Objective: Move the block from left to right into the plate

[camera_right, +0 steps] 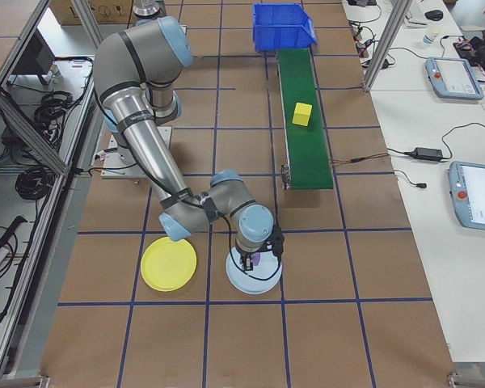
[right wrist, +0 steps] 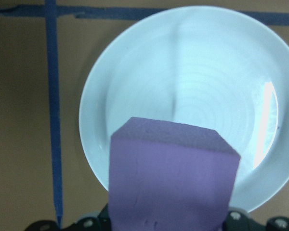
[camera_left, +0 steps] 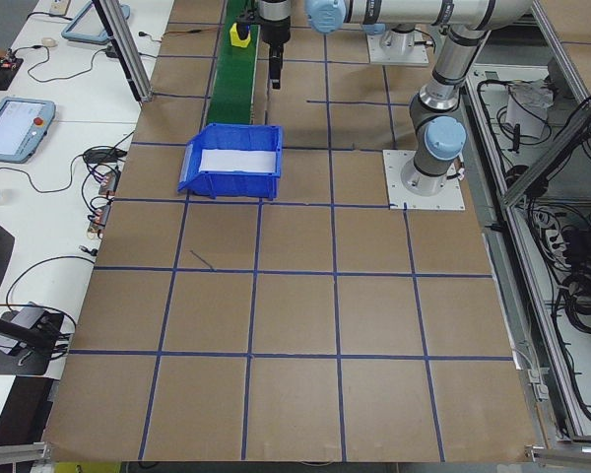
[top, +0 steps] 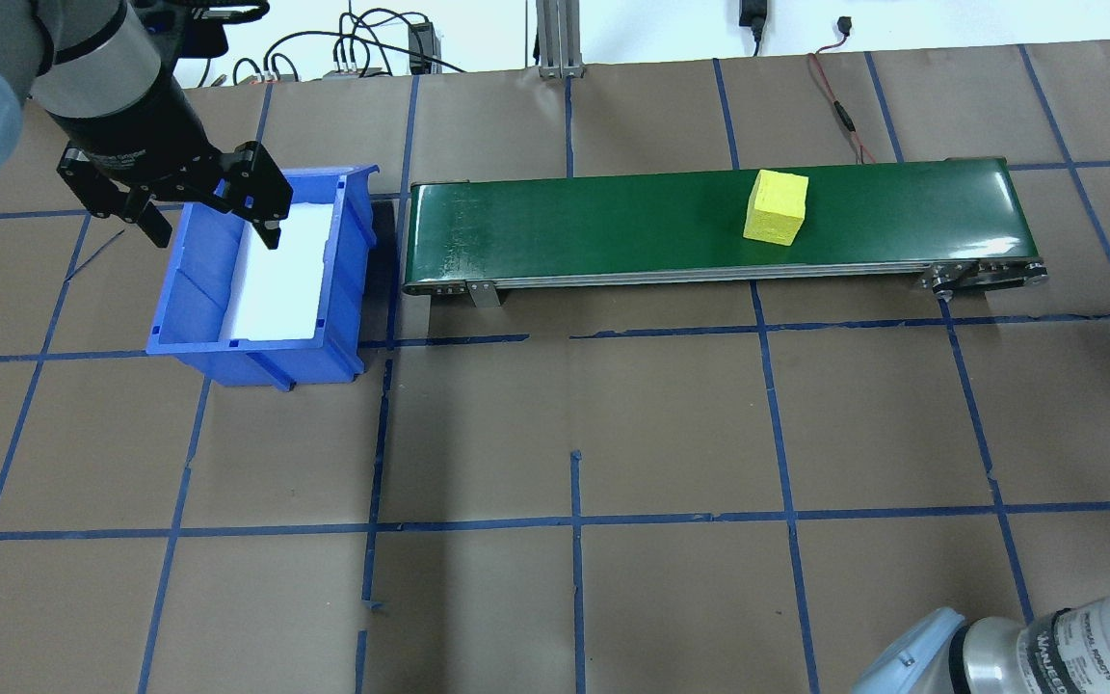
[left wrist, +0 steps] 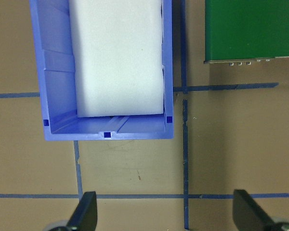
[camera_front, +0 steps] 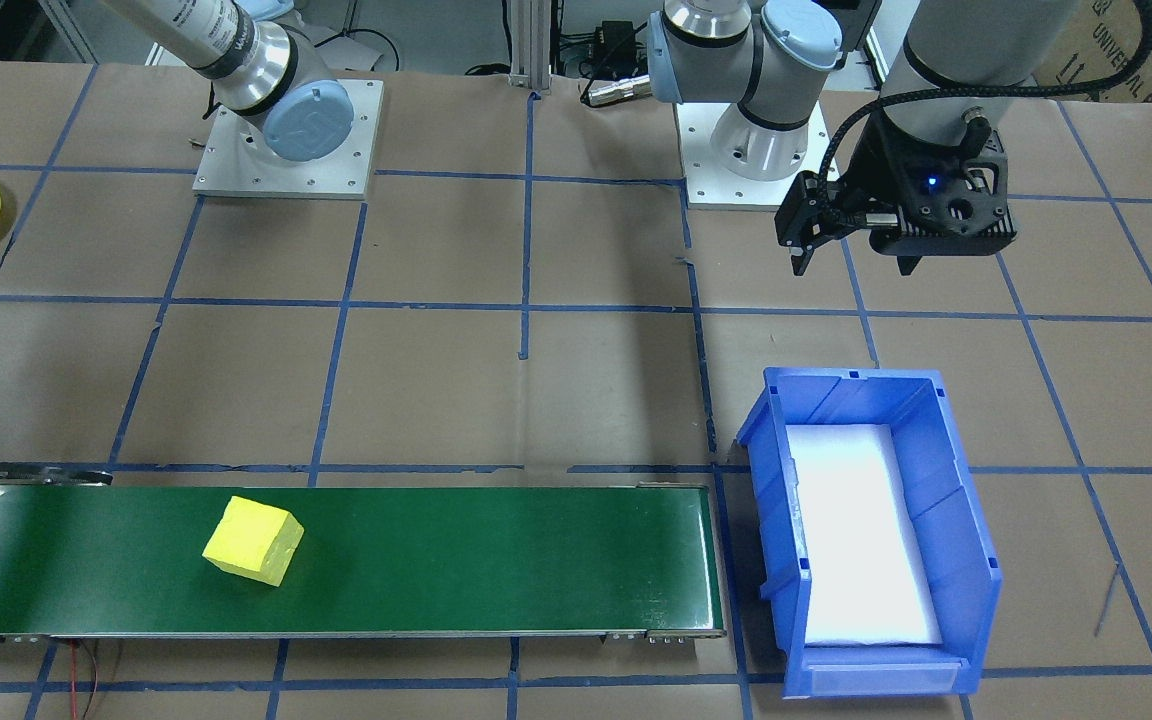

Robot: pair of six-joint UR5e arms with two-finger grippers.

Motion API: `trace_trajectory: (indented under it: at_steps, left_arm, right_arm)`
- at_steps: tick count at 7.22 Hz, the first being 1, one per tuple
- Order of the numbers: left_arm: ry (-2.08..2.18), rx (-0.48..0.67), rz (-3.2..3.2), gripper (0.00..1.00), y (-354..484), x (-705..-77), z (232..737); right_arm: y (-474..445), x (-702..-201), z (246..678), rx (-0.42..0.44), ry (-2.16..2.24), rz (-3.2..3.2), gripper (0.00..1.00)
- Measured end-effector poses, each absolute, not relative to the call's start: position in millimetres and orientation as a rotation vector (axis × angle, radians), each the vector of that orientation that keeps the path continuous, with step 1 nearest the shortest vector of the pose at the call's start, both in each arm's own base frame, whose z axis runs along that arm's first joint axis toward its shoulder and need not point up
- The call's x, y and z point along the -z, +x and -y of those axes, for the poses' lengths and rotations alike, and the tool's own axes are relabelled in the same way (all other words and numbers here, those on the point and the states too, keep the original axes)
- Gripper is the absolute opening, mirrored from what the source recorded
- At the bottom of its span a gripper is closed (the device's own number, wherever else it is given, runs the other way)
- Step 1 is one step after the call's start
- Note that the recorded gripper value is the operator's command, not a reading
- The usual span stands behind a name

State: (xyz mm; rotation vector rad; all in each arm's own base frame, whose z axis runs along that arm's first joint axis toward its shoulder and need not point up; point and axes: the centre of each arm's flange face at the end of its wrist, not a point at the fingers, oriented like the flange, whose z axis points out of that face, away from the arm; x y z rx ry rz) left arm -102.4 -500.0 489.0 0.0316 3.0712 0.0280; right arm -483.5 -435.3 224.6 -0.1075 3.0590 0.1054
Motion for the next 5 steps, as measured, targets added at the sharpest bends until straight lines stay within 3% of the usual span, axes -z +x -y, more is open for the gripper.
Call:
trace_trajectory:
  at_steps: [2, 3, 5]
  left_arm:
    - [0.028, -0.018, -3.071, 1.0, -103.0, -486.9, 500.5]
    - [0.027, -0.008, -3.071, 1.0, -103.6, -487.9, 500.7]
    - [0.029, 0.003, -3.071, 1.0, -104.7, -489.8, 500.5]
  right_arm:
    - [-499.0, -211.3, 426.0, -0.064, -0.146, -3.066, 0.92]
    - [-499.7, -210.4, 427.6, -0.022, -0.171, -3.06, 0.98]
    - [-498.8, -215.3, 431.7, 0.052, -0.205, -3.049, 0.99]
